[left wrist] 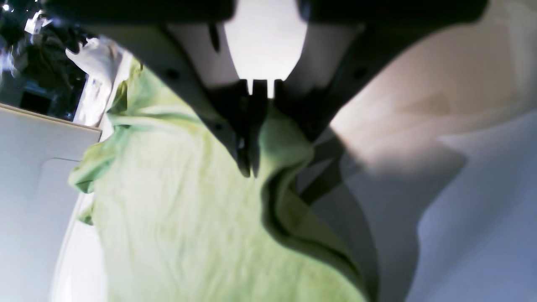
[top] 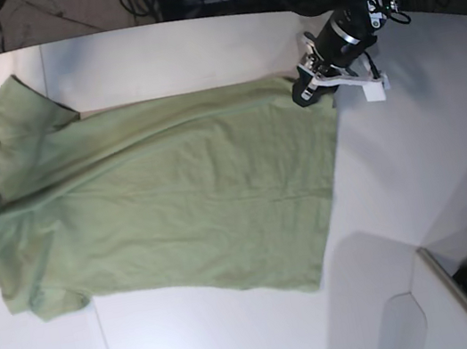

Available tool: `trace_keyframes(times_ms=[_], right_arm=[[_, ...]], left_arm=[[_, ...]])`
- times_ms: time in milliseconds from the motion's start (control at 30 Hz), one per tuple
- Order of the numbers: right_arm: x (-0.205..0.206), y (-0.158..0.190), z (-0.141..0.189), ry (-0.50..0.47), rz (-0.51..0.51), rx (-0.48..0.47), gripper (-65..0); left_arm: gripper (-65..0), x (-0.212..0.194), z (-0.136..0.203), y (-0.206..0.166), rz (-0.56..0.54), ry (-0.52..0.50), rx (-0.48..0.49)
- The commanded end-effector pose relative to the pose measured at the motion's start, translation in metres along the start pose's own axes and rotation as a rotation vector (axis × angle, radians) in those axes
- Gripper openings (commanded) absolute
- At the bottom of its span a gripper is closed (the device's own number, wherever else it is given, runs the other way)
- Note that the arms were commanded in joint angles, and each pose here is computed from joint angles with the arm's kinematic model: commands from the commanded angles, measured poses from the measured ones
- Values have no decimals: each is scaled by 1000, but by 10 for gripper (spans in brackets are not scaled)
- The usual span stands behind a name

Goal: Layout the t-shirt on the table in an organized manner, then fold the t-shirt properly

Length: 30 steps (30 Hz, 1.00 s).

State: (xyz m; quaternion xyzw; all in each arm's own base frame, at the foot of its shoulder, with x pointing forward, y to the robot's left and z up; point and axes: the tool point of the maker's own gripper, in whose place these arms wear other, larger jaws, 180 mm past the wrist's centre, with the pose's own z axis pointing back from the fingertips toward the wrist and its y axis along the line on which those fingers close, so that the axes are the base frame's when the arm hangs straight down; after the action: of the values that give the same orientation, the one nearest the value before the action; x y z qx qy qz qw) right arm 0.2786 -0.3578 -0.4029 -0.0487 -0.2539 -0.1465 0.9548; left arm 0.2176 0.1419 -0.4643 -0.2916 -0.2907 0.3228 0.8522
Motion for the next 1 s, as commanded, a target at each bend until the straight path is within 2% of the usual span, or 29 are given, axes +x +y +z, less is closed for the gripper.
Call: trace_keyframes(times_ms=[0,67,133,167,200,267,367,567,900,967], right_arm=[[3,-8,13,-29,-22,-7,-650],[-11,-11,26,-29,-47,1,-650],[-29,-5,30,-9,-66,46,-480],[-37,-1,30,3,-79,77,-426],[-42,4,30,8,-95,112,-411],[-54,13,33,16,-146,192,-411],[-58,10,39,-9,-247,251,-410],[-65,-25,37,-22,-502,178,-408],[-64,-27,41,-33,-504,175,-411],[-63,-27,41,-35,-503,175,-449]], left_arm=[[-650,7,2,-6,-12,-19,-23],[-650,8,2,-6,-11,-19,-24],[-650,8,2,-6,-13,-20,-24],[-650,8,2,-6,-13,-20,-24],[-650,8,2,-6,-13,-20,-24],[-650,8,2,-6,-13,-20,-24],[-650,9,2,-6,-16,-21,-24],[-650,10,3,-5,-17,-21,-22],[-650,10,2,-6,-18,-22,-23],[-650,11,3,-6,-17,-23,-22]])
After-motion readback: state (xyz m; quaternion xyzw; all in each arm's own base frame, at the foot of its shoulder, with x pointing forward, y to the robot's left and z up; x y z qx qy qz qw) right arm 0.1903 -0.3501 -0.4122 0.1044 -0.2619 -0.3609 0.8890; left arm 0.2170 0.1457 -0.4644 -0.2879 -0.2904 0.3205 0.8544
